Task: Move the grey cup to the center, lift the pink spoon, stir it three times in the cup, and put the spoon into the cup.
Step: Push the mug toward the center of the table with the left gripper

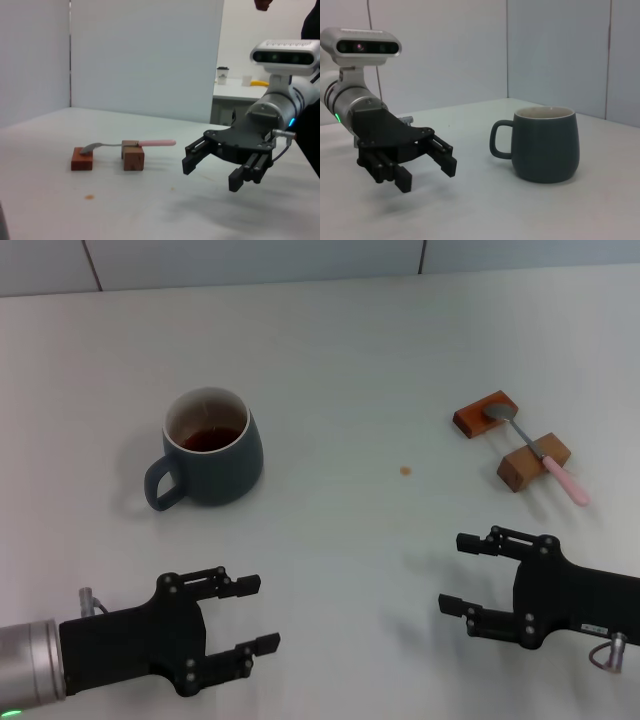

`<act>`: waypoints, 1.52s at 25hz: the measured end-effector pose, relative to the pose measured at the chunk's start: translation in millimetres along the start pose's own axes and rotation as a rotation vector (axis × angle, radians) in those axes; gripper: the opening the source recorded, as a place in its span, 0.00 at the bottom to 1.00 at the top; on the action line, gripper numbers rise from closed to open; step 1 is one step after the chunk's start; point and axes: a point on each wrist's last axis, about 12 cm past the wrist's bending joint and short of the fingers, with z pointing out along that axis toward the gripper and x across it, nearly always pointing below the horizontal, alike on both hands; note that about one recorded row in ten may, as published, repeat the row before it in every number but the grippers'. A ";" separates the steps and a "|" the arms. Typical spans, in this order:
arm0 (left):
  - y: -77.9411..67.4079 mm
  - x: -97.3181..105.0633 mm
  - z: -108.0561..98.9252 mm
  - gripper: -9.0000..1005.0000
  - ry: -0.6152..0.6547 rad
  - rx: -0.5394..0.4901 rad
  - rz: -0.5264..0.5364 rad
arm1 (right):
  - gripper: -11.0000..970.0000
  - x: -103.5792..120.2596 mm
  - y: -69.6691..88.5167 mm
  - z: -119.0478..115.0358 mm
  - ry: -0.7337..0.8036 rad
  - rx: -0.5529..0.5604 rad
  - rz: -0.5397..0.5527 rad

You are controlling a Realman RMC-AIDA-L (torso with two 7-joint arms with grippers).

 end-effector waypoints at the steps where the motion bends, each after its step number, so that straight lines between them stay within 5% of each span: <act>1: 0.6 0.0 0.3 0.71 0.002 -0.001 -0.003 | 0.76 -0.2 -0.3 0.2 -0.001 0.000 0.000; 4: 1.8 -1.1 1.7 0.70 0.002 0.002 -0.001 | 0.76 -0.4 -0.5 0.5 -0.001 0.001 -0.002; 14: 2.8 -2.4 3.3 0.22 0.000 0.007 0.000 | 0.76 -0.8 -1.0 0.8 -0.003 0.002 -0.003; 25: 3.5 -10.6 3.4 0.04 -0.085 -0.016 -0.007 | 0.76 -0.3 -0.7 1.4 -0.002 0.004 -0.004; 28: 10.8 -22.9 2.2 0.01 -0.221 -0.114 -0.014 | 0.76 -0.3 -0.6 1.5 -0.003 0.005 -0.004; 30: 28.4 -37.0 -6.1 0.01 -0.385 -0.313 -0.013 | 0.76 -0.3 -0.5 1.7 -0.003 0.005 -0.005; 31: 28.4 -37.0 -6.1 0.01 -0.385 -0.313 -0.013 | 0.76 -0.3 -0.3 2.0 -0.004 0.005 -0.005; 34: 58.2 -49.6 -21.9 0.01 -0.462 -0.560 0.045 | 0.76 -0.2 0.3 2.6 -0.006 0.004 -0.004; 38: 78.5 -52.8 -29.6 0.01 -0.388 -0.689 0.145 | 0.76 -0.2 1.4 3.0 -0.011 0.002 0.000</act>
